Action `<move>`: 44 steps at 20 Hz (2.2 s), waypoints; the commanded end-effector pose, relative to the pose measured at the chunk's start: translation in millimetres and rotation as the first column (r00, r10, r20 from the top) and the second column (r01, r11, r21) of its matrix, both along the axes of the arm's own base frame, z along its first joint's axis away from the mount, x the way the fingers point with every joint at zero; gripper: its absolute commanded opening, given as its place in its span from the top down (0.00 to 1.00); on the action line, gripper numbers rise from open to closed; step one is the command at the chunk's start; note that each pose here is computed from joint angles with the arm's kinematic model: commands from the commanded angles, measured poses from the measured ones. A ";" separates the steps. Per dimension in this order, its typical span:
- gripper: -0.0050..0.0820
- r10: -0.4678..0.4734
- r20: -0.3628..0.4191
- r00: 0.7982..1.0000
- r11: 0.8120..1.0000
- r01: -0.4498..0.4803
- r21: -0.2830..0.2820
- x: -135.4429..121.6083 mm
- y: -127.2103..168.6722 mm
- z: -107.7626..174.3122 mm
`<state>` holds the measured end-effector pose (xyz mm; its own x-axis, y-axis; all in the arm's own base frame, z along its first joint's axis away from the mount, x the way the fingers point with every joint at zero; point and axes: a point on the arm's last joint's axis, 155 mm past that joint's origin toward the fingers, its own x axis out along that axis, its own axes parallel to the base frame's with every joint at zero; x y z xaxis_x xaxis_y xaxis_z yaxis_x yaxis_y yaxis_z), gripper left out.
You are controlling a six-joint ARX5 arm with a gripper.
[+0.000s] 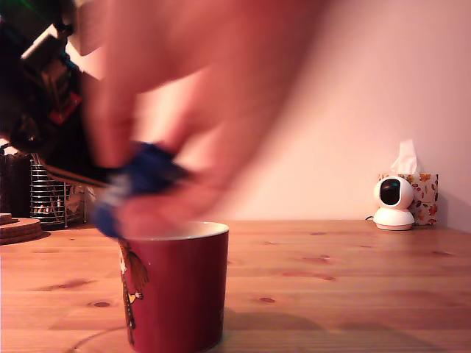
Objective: Pick up the coffee capsules on the table and drop them inside the coffee cup
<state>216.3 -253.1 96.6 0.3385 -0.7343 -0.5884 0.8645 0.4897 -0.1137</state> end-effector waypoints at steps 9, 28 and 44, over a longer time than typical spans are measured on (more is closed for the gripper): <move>0.97 0.259 0.024 0.966 0.961 -0.260 0.098 18.4 74.0 10.5; 0.97 0.304 -0.234 0.924 0.952 -0.285 0.110 -14.9 73.5 -11.9; 0.64 -0.230 0.122 0.966 0.871 0.148 0.468 -26.7 98.3 -32.6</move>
